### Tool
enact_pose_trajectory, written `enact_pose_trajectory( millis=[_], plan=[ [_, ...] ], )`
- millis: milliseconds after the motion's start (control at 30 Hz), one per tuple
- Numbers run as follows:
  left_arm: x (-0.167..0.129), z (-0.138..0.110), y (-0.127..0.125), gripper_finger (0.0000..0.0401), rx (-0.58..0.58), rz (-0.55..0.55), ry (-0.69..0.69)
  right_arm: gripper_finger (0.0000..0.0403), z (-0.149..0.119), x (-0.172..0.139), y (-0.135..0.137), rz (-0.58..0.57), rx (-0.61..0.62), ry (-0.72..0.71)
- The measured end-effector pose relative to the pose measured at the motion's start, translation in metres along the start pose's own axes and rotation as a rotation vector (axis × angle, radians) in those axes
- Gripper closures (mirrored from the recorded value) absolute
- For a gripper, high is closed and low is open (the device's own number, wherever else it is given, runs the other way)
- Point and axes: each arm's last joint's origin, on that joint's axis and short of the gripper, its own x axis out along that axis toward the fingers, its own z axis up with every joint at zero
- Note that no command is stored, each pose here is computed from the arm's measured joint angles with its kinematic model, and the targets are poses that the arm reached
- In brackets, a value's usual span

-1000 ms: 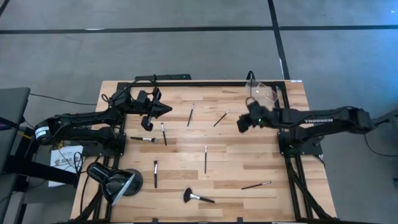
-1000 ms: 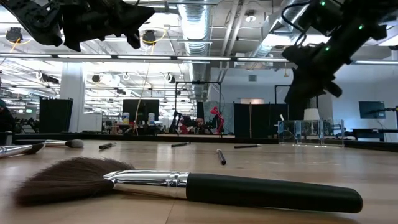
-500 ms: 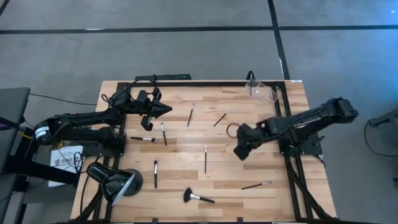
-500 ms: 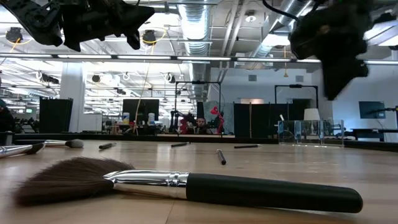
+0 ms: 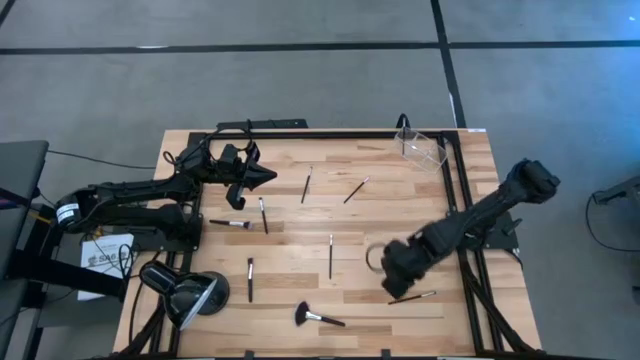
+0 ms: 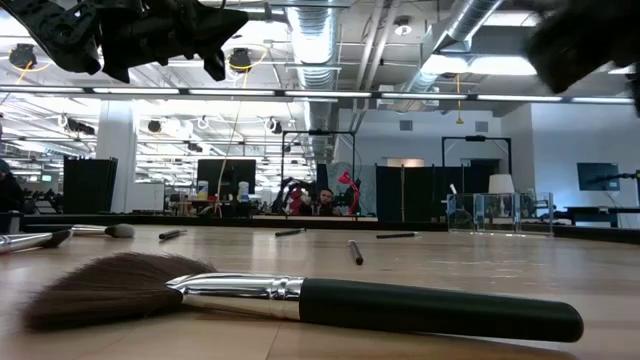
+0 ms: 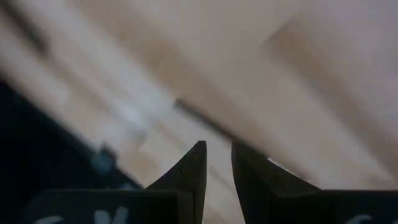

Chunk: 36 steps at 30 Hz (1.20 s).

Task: Put items in baskets/containers
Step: Put the black eyeshadow brush into the transparent organizer

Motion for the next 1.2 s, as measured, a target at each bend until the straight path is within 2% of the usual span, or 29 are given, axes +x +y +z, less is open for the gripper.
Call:
enact_pose_trajectory(
  millis=[67, 233, 433, 533, 633, 833, 1067, 1200],
  plan=[
    [0.000, 0.000, 0.000, 0.0395, 0.000, 0.000, 0.000, 0.0336, -0.012, 0.009, 0.007, 0.004, -0.079, 0.024],
    [0.000, 0.000, 0.000, 0.0395, 0.003, -0.005, 0.001, 0.0336, -0.035, 0.026, 0.008, -0.086, -0.161, 0.035],
    [0.001, 0.000, -0.001, 0.0395, 0.004, -0.011, 0.000, 0.0336, -0.046, 0.038, 0.015, -0.195, -0.352, -0.031],
    [0.003, -0.001, -0.006, 0.0395, 0.001, -0.038, 0.000, 0.0336, -0.048, 0.046, 0.017, -0.278, -0.448, -0.018],
    [0.008, 0.000, -0.014, 0.0395, 0.018, -0.083, -0.003, 0.0336, -0.049, 0.052, 0.022, -0.306, -0.512, -0.002],
    [0.026, 0.003, -0.031, 0.0395, 0.009, -0.169, 0.005, 0.0336, -0.055, 0.059, 0.023, -0.333, -0.564, 0.011],
    [0.042, -0.014, -0.036, 0.0390, 0.102, -0.057, 0.132, 0.0336, -0.064, 0.061, 0.021, -0.376, -0.611, -0.035],
    [0.044, -0.016, -0.037, 0.0369, 0.099, -0.059, 0.139, 0.0336, -0.065, 0.064, 0.016, -0.395, -0.601, -0.048]
  ],
)
